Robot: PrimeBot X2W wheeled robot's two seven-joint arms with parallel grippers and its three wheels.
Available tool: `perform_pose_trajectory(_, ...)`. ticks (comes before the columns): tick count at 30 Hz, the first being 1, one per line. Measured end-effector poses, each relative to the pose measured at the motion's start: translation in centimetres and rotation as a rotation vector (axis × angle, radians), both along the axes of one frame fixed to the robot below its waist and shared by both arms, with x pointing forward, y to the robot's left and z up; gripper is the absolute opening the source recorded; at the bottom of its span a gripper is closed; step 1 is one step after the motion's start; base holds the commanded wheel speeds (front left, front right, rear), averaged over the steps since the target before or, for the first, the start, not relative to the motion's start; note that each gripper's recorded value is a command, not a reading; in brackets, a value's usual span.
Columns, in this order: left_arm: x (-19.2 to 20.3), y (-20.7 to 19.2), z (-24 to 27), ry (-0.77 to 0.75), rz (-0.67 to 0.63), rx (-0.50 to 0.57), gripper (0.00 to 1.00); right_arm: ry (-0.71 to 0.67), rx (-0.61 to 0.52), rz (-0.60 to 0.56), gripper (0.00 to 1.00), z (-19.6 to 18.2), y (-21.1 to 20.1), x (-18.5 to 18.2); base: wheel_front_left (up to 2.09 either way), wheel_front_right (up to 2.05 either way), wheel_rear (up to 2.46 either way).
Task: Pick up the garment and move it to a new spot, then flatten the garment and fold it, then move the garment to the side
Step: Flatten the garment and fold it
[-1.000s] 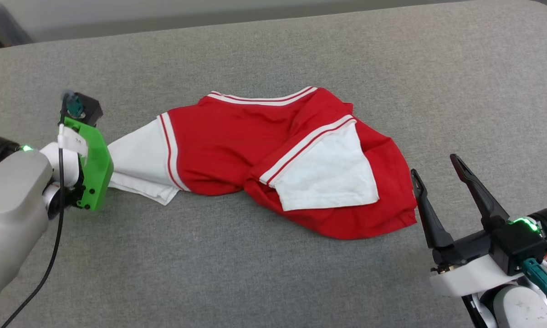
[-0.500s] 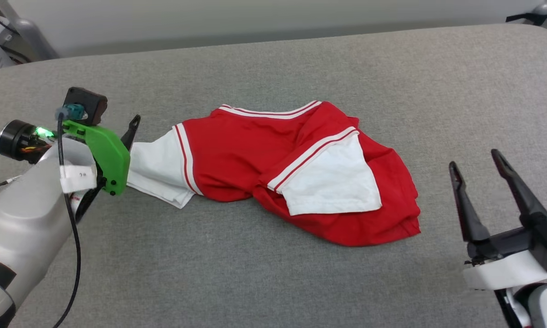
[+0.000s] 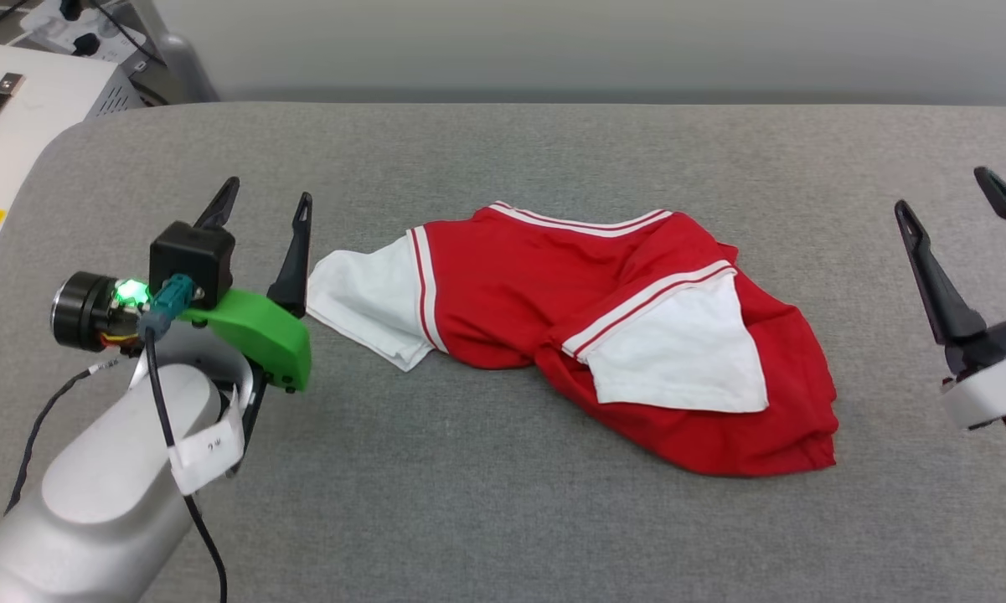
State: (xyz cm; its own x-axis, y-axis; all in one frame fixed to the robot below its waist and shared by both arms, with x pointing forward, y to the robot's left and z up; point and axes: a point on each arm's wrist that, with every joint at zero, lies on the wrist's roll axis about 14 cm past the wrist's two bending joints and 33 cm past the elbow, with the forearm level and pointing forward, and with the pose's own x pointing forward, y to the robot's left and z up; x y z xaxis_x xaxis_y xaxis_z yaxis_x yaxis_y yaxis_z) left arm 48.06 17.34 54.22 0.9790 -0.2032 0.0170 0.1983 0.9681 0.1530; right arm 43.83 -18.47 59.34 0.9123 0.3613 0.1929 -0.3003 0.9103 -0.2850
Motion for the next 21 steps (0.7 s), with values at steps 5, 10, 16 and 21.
perform_pose_trajectory(5, -2.2, 1.3, 0.2, -0.056, 0.064, 0.007, 1.0, 0.16, -0.05, 0.096, 1.0, -0.4, 2.0, 3.2, 0.0, 0.0, 0.0)
perform_pose_trajectory(10, -3.5, 1.2, -1.2, -0.052, 0.093, -0.006, 1.0, 0.409, -0.164, 0.15, 1.0, -3.4, 3.5, 5.5, 0.0, 0.0, 0.0)
perform_pose_trajectory(16, -4.0, 1.3, -3.0, -0.031, 0.128, -0.009, 1.0, 0.787, -0.281, 0.156, 1.0, -8.1, 4.2, 7.3, 0.0, 0.0, 0.0)
perform_pose_trajectory(21, -3.5, 1.4, -3.7, -0.033, 0.154, -0.021, 1.0, 0.941, -0.372, 0.17, 1.0, -10.3, 5.5, 9.1, 0.0, 0.0, 0.0)
